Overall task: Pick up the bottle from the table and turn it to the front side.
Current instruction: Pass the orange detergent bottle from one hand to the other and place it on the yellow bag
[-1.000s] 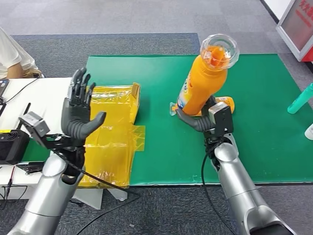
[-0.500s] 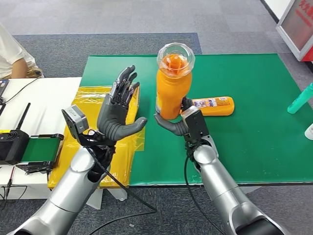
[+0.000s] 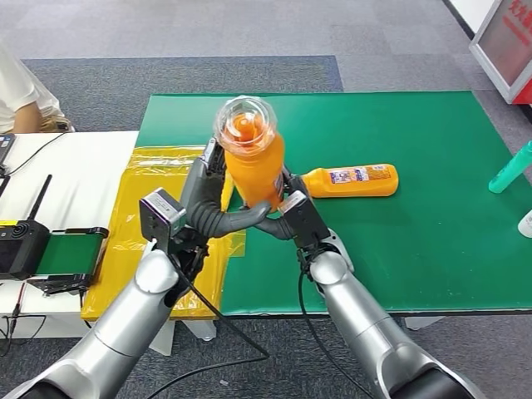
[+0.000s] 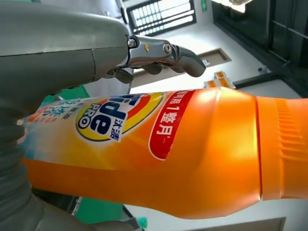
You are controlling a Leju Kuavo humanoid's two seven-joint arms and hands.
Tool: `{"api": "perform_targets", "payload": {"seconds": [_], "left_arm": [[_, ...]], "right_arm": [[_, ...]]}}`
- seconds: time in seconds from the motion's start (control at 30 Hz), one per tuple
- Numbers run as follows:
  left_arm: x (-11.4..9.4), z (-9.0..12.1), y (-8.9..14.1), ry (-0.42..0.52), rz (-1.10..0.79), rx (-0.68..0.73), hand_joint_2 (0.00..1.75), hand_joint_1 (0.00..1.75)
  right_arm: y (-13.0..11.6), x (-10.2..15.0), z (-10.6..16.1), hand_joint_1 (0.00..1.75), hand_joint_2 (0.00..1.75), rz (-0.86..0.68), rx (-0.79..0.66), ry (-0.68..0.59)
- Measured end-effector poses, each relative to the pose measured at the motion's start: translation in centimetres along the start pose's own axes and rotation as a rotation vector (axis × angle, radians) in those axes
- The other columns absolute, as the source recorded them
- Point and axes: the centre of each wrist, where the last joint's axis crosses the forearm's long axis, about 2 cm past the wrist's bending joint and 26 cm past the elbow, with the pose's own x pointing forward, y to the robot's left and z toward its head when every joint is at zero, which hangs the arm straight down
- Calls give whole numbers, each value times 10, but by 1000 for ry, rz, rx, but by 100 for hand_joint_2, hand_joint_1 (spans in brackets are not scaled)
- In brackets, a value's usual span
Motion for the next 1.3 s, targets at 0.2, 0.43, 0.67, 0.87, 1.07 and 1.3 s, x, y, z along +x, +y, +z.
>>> {"api": "perform_targets", "payload": {"seconds": [0.2, 0.43, 0.67, 0.87, 1.07, 1.3], "left_arm": [[1, -4, 0, -10, -37, 8, 175, 175], [-1, -5, -4, 0, -29, 5, 175, 175], [-1, -7, -5, 1, -19, 6, 175, 175], [-1, -8, -5, 2, -17, 7, 175, 175], [-2, -8, -5, 4, 2, 18, 175, 175], [2, -8, 5, -96, -222, 213, 175, 175]], "right_arm": [[6, 1, 0, 175, 175, 7, 15, -1], [9, 2, 1, 175, 175, 15, 19, -2], [11, 1, 2, 175, 175, 12, 23, 2], [11, 1, 2, 175, 175, 11, 19, 4], [10, 0, 3, 0, 175, -24, -22, 27], [-10, 1, -6, 0, 175, -70, -164, 40]]}}
